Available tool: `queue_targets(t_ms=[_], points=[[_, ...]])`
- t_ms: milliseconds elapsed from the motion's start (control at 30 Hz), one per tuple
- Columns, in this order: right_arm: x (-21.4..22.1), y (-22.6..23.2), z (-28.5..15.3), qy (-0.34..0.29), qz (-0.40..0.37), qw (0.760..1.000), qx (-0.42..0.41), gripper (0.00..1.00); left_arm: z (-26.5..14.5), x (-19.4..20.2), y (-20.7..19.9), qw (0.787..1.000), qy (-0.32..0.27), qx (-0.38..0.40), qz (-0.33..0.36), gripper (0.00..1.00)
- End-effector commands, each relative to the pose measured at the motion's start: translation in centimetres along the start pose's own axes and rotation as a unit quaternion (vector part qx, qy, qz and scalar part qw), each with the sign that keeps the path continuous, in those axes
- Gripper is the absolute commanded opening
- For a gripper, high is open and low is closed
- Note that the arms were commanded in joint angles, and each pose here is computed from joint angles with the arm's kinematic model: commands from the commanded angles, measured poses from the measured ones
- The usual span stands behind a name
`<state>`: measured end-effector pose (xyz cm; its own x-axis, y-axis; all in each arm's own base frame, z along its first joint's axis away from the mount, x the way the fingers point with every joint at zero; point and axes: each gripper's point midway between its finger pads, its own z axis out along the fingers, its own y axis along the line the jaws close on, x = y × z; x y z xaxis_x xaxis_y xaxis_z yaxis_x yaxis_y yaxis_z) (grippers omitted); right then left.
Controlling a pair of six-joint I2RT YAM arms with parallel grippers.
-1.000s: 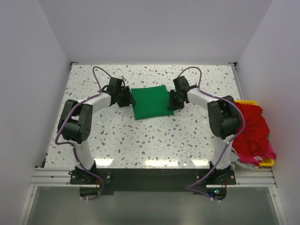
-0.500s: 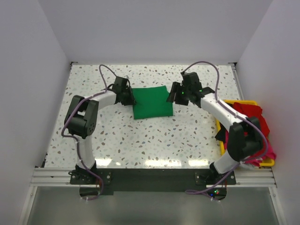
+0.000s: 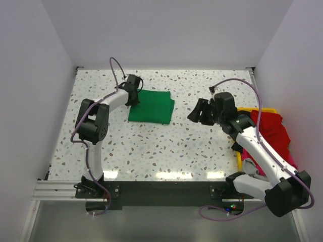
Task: Fold and stack the t-shirts
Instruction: Neatly place the folded tshirt to the corner
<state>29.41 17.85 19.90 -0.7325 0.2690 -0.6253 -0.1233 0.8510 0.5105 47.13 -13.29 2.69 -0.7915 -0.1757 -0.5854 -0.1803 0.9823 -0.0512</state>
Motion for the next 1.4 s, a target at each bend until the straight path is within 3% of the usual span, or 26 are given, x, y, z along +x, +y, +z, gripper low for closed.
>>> queue_targets(t_ms=[0, 233, 433, 667, 800, 1367], points=[[2.0, -0.2, -1.7, 0.017, -0.012, 1.0, -0.011, 0.59, -0.7, -4.4, 6.6, 0.988, -0.048, -0.141, 0.035, 0.0], [4.2, -0.8, -3.8, 0.042, -0.036, 0.998, -0.018, 0.58, -0.9, -11.8, 13.5, 0.969, -0.108, -0.218, 0.035, 0.0], [5.5, -0.7, -5.5, 0.05, -0.038, 0.998, -0.031, 0.59, 1.4, -16.2, 17.2, 0.955, -0.148, -0.25, 0.054, 0.0], [6.0, -1.9, -5.9, 0.049, -0.044, 0.998, -0.007, 0.59, 6.2, -18.3, 20.3, 0.953, -0.151, -0.261, 0.036, 0.0], [5.9, -1.8, -5.4, 0.044, -0.036, 0.998, -0.012, 0.59, 6.9, -19.5, 24.2, 0.944, -0.167, -0.285, 0.01, 0.0], [6.4, -2.8, -2.3, 0.073, -0.028, 0.997, 0.011, 0.58, 7.5, -21.2, 30.6, 0.924, -0.205, -0.321, -0.029, 0.0]])
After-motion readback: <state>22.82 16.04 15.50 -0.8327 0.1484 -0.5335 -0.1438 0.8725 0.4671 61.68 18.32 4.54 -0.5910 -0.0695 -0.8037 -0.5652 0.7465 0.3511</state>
